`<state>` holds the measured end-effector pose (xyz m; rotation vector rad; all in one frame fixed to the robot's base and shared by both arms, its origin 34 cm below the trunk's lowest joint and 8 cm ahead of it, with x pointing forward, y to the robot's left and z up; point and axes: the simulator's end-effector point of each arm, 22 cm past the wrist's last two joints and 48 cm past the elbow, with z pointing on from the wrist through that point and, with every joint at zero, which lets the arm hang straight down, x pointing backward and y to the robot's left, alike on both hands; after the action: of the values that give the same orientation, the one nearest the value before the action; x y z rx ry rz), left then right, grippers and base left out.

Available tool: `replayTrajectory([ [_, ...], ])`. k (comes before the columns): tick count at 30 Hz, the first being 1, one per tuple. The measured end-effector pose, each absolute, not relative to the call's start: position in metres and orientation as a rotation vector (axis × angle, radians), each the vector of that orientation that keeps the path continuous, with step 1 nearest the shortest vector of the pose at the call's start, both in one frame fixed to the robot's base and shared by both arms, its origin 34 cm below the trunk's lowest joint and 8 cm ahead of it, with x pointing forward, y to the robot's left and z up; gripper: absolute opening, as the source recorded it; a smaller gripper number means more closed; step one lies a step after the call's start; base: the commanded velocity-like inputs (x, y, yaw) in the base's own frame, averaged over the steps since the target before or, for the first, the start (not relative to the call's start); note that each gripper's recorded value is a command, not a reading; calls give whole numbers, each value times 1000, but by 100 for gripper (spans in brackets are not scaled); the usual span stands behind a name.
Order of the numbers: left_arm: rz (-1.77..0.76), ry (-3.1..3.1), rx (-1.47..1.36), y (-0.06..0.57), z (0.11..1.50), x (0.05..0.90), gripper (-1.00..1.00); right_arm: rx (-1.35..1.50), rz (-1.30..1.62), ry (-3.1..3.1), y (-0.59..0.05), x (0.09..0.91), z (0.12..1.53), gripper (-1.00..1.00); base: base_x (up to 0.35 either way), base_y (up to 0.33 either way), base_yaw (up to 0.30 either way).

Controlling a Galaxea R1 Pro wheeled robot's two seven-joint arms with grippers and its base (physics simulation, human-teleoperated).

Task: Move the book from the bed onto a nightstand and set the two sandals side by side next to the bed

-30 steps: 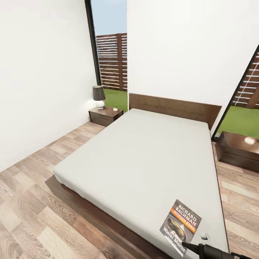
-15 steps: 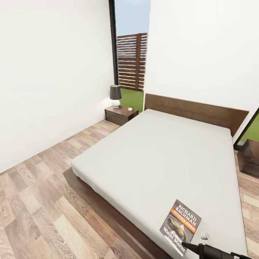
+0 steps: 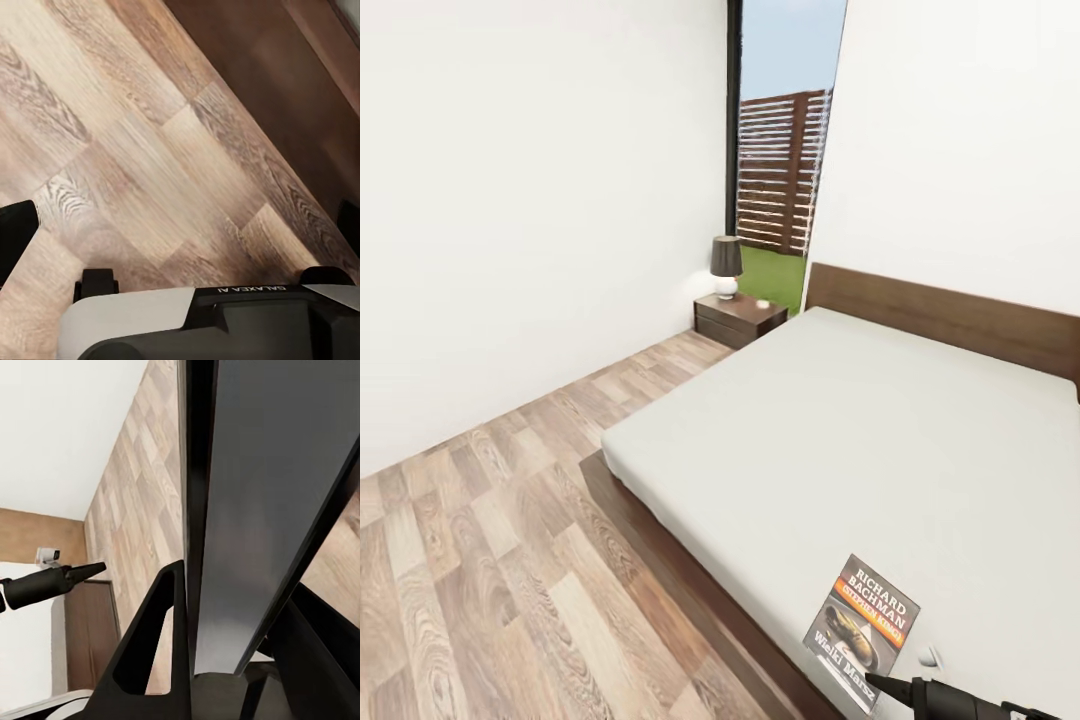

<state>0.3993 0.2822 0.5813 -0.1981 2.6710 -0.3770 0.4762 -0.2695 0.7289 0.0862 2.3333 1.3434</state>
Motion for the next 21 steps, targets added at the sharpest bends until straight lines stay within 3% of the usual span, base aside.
replayTrajectory([
  [21, -377, 2671, -198, 282, 581, 399, 100, 87, 1344, 2334, -269, 476, 729, -100, 0, 0, 288],
])
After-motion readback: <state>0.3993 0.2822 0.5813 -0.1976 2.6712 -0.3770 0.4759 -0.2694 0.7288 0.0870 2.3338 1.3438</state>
